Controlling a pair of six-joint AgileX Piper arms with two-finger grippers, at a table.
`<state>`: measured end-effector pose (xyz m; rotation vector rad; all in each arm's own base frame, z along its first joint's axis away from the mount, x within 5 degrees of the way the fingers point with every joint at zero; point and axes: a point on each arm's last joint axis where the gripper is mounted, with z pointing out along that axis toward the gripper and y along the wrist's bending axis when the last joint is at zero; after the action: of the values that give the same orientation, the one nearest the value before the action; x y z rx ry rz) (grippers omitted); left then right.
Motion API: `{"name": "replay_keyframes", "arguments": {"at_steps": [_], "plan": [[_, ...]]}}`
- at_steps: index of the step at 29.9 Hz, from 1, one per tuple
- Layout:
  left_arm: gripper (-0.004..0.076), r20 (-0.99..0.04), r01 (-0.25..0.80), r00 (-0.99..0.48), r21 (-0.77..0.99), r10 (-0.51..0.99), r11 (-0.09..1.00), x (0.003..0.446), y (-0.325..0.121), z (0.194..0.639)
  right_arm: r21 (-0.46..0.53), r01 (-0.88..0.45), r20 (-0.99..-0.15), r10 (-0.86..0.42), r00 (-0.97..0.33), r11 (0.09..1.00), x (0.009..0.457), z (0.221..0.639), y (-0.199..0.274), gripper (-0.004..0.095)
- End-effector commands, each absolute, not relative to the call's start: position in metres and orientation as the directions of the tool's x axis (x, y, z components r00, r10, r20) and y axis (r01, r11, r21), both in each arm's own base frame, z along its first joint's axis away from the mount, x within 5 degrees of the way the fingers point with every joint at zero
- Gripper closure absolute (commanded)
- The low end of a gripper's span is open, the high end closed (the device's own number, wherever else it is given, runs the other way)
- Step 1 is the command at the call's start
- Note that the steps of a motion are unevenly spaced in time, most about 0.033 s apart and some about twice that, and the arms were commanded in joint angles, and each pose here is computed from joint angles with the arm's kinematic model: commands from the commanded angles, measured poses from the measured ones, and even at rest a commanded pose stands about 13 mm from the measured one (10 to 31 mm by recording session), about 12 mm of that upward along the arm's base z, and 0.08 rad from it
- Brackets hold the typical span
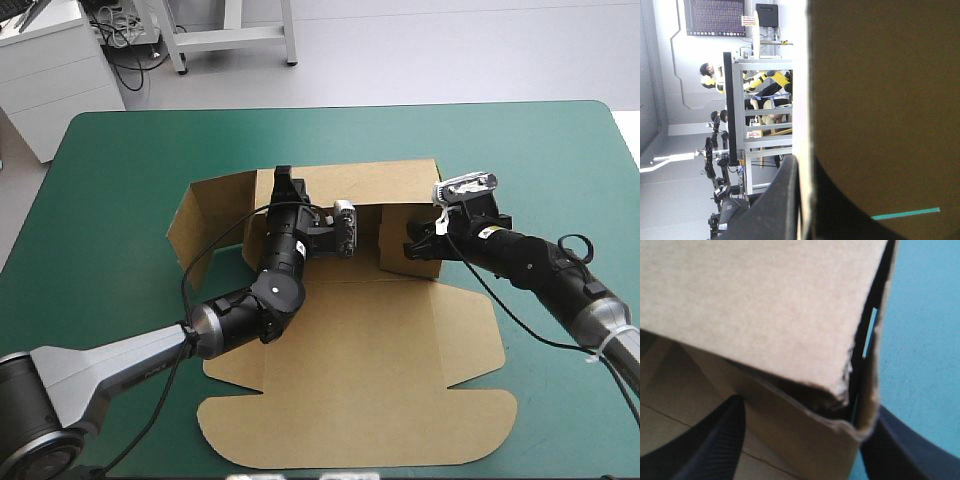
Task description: Fold the box
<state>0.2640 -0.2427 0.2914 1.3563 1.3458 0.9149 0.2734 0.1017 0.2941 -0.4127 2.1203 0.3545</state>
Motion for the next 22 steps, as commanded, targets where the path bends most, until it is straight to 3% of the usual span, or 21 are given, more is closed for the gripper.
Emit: {"name": "replay_keyframes", "arguments": {"at_steps": [1,4,15,19,22], "plan": [[0.0756,-0.125,0.126,0.126,0.986,0.984,0.109,0.2606,-0.2394,0.323,0.078,-0.375,-0.907,-0.09,-0.411,0.924,0.2754,0.3183,0.0973,0.0623],[0.0756,-0.125,0.126,0.126,0.986,0.984,0.109,0.2606,-0.2394,0.323,0.042,-0.391,-0.91,-0.126,-0.394,0.919,0.2755,0.319,0.0974,0.0934],[0.0741,-0.125,0.126,0.127,0.986,0.984,0.109,0.2606,-0.2395,0.3229,0.028,-0.388,-0.916,-0.132,-0.38,0.921,0.2763,0.32,0.0968,0.0931],[0.0572,-0.126,0.134,0.14,0.985,0.982,0.108,0.2603,-0.2407,0.3224,0.028,-0.389,-0.915,-0.133,-0.381,0.921,0.2762,0.3199,0.0968,0.0931],[0.0381,-0.132,0.135,0.139,0.984,0.981,0.114,0.2603,-0.2407,0.3224,0.028,-0.389,-0.915,-0.133,-0.38,0.921,0.2762,0.3199,0.0968,0.0931]]}}
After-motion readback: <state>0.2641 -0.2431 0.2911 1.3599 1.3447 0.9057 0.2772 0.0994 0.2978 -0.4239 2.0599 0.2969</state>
